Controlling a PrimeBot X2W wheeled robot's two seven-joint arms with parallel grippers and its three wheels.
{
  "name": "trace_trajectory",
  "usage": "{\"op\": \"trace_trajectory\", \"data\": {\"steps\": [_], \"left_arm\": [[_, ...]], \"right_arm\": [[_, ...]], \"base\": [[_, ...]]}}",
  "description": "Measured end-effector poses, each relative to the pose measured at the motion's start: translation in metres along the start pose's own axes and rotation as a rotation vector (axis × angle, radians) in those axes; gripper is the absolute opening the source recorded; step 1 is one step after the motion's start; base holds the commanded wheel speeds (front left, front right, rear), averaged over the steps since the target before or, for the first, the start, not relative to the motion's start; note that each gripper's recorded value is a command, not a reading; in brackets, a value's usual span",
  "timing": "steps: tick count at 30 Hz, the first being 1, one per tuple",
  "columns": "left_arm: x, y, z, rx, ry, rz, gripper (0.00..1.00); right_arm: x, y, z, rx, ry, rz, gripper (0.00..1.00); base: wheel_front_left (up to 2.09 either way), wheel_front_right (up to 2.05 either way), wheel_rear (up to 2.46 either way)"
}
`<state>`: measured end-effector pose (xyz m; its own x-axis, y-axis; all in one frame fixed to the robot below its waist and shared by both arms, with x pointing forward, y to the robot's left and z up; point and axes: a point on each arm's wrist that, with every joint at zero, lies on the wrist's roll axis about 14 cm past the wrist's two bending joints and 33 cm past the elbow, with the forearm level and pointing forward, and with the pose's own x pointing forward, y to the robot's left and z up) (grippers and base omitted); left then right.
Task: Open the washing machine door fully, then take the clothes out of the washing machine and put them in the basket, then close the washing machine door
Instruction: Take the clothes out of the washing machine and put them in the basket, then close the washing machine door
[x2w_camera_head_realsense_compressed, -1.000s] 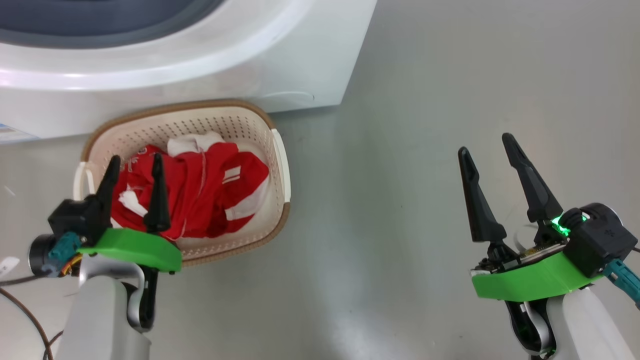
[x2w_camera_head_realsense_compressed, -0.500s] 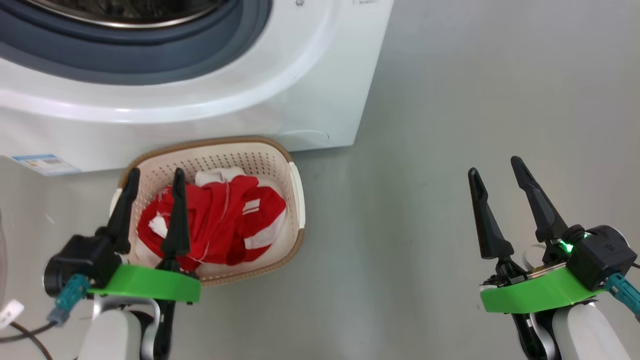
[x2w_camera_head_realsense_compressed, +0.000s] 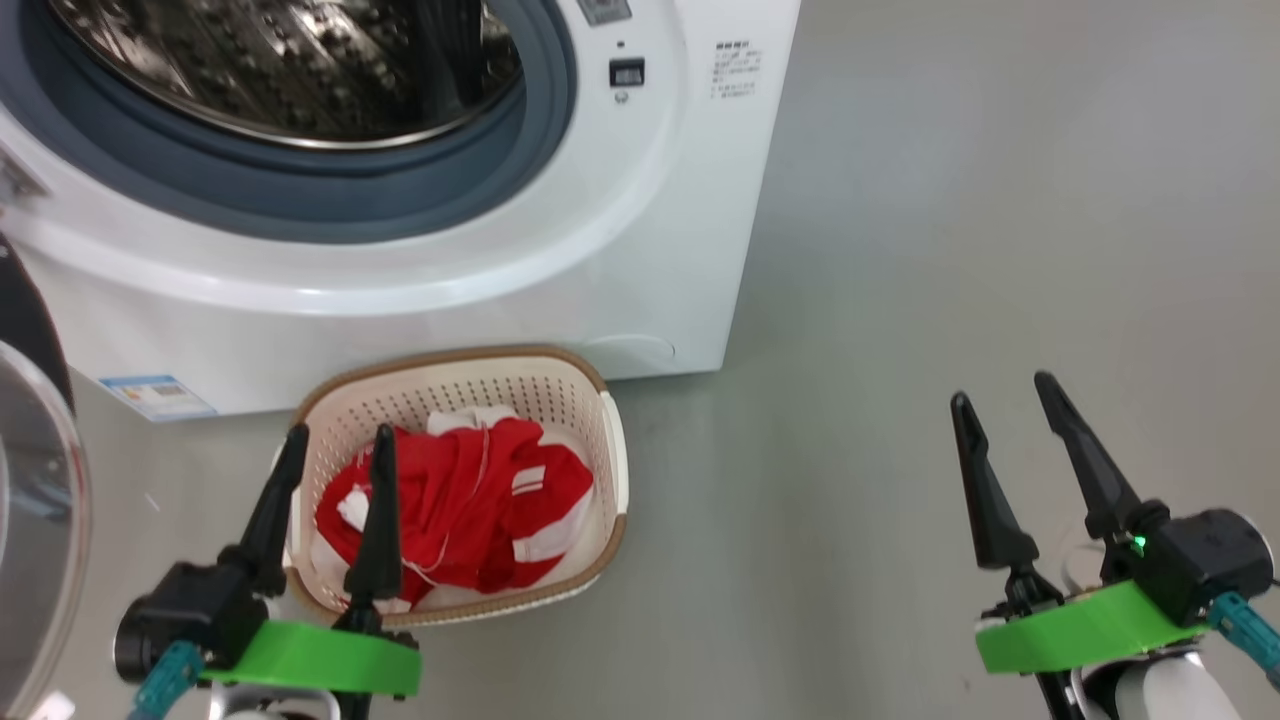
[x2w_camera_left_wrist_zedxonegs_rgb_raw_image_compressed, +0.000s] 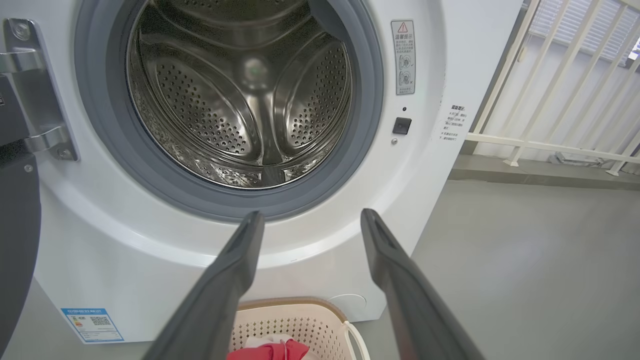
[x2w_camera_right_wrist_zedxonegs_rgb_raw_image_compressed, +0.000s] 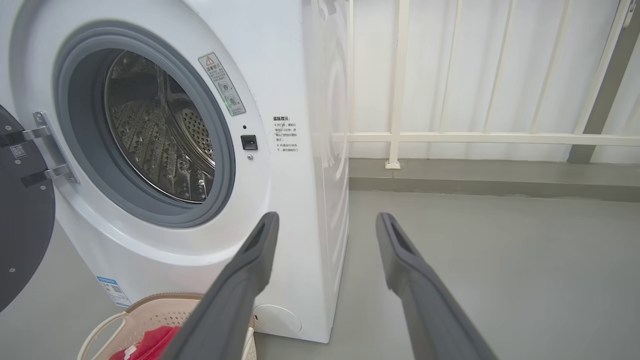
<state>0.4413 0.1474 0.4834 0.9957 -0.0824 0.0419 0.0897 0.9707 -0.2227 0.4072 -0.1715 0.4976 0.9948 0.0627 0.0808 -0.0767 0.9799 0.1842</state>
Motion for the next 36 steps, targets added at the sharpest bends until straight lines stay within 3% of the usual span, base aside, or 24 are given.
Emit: {"op": "trace_trajectory", "data": {"steps": [20,36], "left_arm": [[-0.069,-0.001,0.033,0.066,-0.064,0.005,1.00],[-0.080,-0.003,0.033,0.084,-0.064,-0.003,1.00]], "right_arm": [[-0.059,-0.005,0.028,0.000,-0.059,-0.040,1.00],[-0.072,-0.010,0.034,-0.002,-0.076,-0.061,1.00]], "base": [[0.00,0.00,0.00],[0.00,0.00,0.00]]}}
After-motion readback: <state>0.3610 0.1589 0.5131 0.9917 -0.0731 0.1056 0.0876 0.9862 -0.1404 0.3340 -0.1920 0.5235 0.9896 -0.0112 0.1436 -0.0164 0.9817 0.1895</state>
